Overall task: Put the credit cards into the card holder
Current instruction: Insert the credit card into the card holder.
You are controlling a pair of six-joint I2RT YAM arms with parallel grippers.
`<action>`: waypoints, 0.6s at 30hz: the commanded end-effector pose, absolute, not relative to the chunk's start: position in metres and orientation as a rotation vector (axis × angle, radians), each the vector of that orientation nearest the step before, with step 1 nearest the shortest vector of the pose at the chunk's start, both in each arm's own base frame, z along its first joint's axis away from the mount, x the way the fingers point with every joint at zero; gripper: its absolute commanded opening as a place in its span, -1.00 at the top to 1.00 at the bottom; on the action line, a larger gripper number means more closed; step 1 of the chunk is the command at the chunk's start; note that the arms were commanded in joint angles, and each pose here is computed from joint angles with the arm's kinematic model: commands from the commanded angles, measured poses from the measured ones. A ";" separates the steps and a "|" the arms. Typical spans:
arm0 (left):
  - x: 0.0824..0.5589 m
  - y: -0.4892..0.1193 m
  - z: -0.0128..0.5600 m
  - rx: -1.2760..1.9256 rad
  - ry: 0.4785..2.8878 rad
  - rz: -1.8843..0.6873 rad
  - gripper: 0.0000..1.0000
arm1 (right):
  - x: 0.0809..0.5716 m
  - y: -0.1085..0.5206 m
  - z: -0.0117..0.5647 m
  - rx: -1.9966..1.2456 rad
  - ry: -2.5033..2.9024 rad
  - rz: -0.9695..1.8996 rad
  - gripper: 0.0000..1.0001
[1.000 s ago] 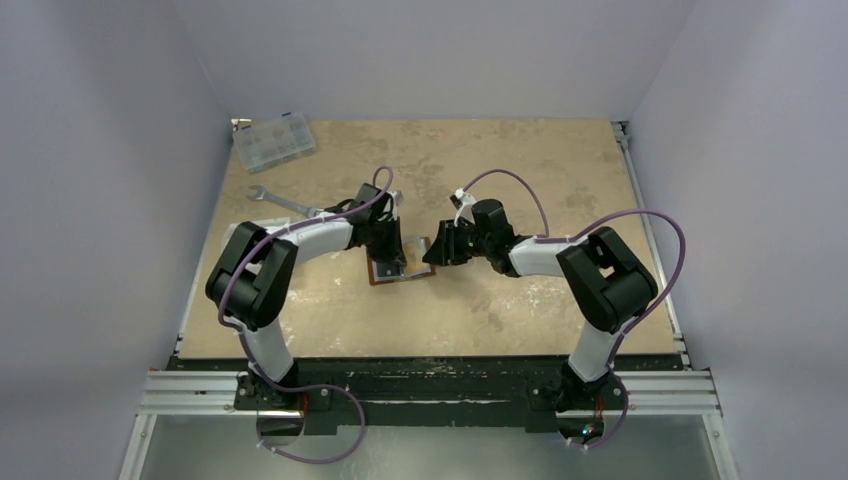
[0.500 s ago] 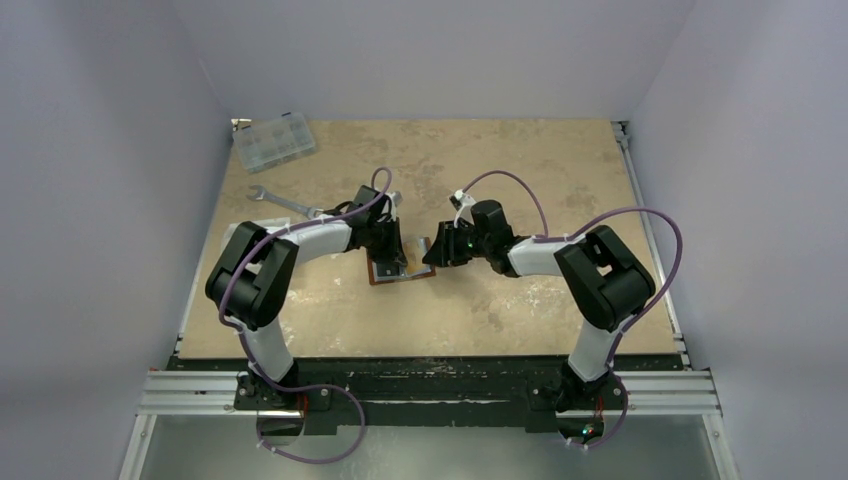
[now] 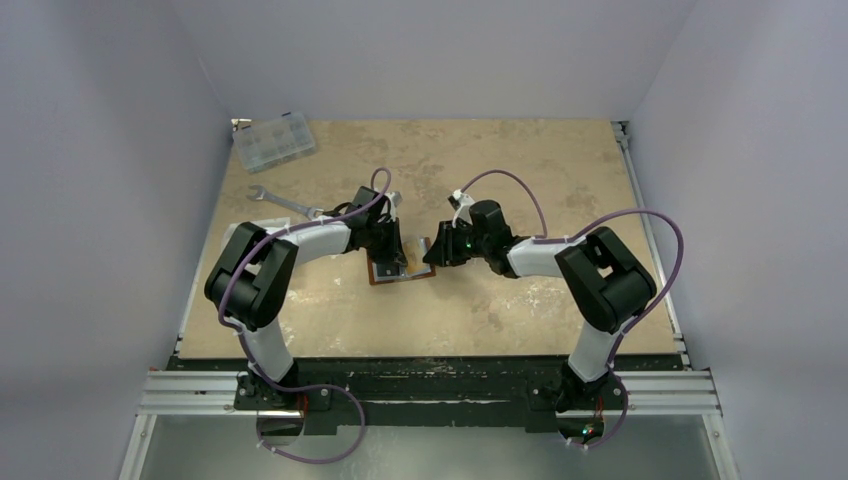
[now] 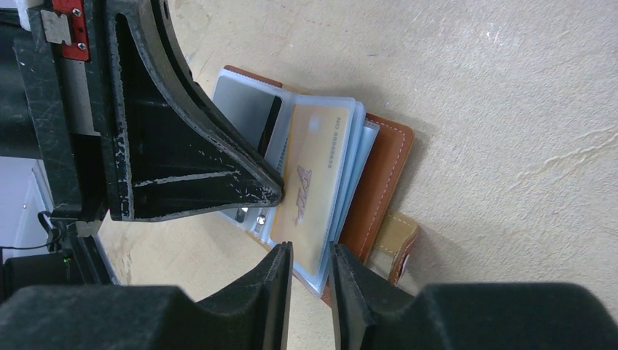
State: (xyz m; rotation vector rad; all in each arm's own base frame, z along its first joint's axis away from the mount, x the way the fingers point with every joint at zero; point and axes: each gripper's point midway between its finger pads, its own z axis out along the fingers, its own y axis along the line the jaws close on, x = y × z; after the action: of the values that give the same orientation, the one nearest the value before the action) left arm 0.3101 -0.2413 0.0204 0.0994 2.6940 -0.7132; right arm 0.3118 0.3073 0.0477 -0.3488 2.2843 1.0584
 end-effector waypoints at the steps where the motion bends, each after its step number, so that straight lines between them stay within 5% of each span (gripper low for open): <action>1: 0.285 -0.222 -0.010 0.082 2.820 -0.607 1.00 | 0.316 0.318 0.064 -0.394 2.213 1.091 0.39; 18: 0.284 -0.222 -0.009 0.084 2.818 -0.613 1.00 | 0.310 0.323 0.053 -0.409 2.241 1.112 0.33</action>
State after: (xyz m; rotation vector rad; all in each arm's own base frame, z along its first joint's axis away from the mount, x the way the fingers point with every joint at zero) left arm 0.3100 -0.2413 0.0204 0.0996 2.6941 -0.7137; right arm 0.3076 0.3114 0.0424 -0.3642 2.2948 1.0668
